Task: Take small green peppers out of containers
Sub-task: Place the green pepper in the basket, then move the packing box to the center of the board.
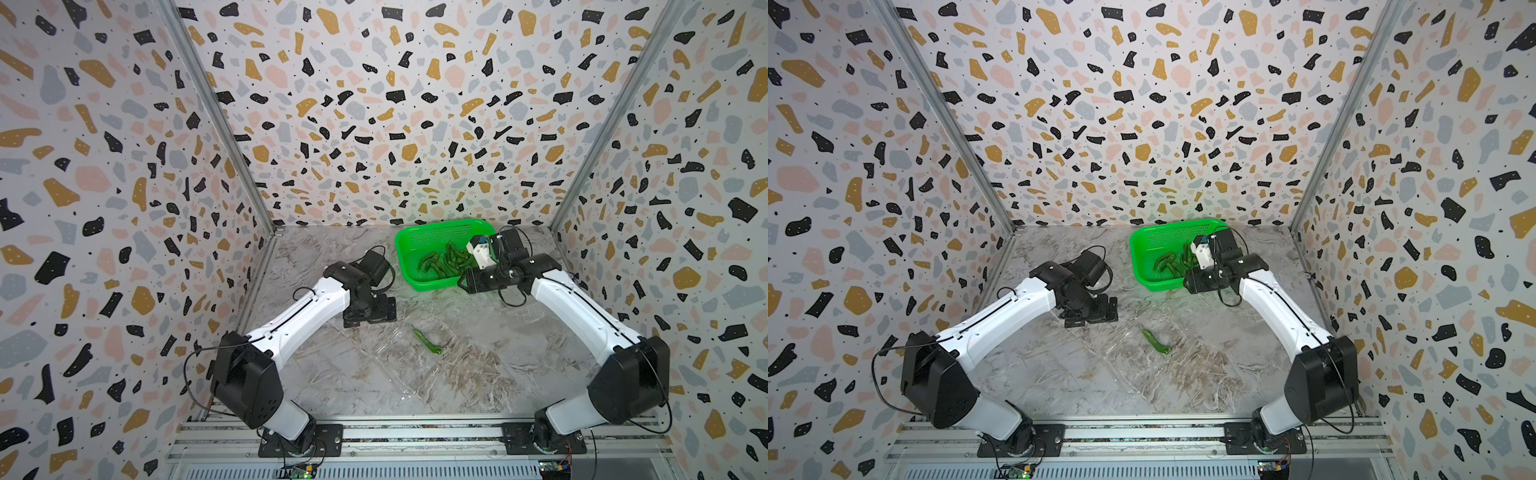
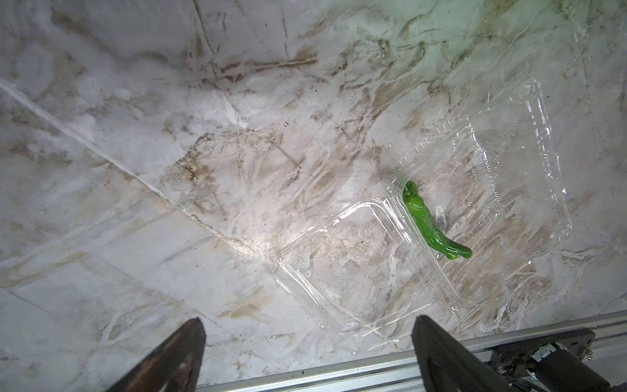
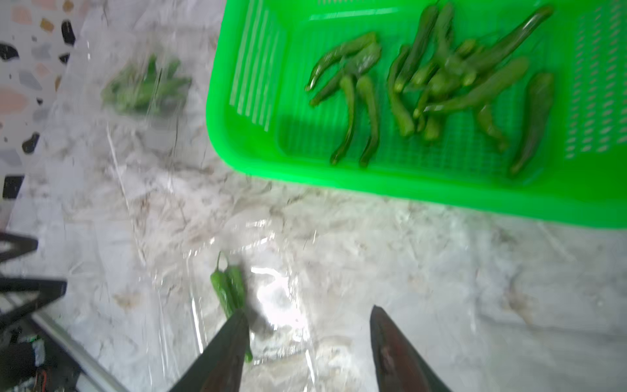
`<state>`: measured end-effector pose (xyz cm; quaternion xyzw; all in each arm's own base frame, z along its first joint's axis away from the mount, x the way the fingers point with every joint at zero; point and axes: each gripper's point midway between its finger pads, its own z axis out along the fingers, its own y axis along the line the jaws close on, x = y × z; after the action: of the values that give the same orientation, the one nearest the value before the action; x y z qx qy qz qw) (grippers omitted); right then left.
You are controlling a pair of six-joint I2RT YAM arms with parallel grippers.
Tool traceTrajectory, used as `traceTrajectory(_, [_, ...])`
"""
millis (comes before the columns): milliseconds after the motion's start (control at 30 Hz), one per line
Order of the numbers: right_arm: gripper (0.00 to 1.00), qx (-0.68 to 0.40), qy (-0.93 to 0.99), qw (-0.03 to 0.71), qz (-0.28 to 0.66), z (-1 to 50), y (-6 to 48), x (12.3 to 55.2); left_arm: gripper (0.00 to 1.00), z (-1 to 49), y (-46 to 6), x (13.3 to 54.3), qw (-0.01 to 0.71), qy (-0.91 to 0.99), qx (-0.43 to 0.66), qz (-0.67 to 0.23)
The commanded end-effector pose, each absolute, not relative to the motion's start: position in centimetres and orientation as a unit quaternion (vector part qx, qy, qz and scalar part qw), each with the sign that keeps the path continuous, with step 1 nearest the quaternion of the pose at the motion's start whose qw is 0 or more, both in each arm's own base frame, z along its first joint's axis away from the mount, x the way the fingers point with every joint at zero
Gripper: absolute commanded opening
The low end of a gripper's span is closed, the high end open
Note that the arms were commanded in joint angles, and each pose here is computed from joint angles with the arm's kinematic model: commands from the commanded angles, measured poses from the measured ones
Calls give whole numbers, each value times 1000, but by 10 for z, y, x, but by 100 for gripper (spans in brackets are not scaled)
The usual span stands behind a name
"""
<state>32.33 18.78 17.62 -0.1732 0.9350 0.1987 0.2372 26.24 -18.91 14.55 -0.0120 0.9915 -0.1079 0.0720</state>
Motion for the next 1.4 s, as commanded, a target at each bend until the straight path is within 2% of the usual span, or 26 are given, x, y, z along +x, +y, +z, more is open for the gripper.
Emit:
traceTrajectory(0, [58, -154, 956, 159, 193, 116, 179, 291, 96, 146, -192, 266, 74, 991, -4, -113])
traceTrajectory(233, [52, -161, 965, 115, 173, 71, 170, 265, 96, 144, -190, 261, 70, 991, -3, -114])
traceTrajectory(400, [47, -205, 958, 85, 182, 68, 189, 231, 96, 143, -188, 257, 71, 991, -11, -115])
traceTrajectory(600, [47, -234, 951, 58, 194, 71, 207, 196, 96, 139, -186, 252, 68, 990, -24, -121])
traceTrajectory(767, [47, -240, 951, 71, 179, 89, 206, 204, 96, 141, -185, 251, 69, 990, -25, -121])
traceTrajectory(1000, [55, -269, 941, 98, 183, 131, 230, 226, 96, 143, -188, 256, 71, 990, -20, -121])
traceTrajectory(1167, [56, -312, 930, 70, 181, 116, 253, 216, 96, 144, -192, 260, 69, 990, -17, -122])
traceTrajectory(1367, [55, -332, 925, 42, 179, 74, 265, 212, 96, 146, -191, 262, 72, 990, -17, -121])
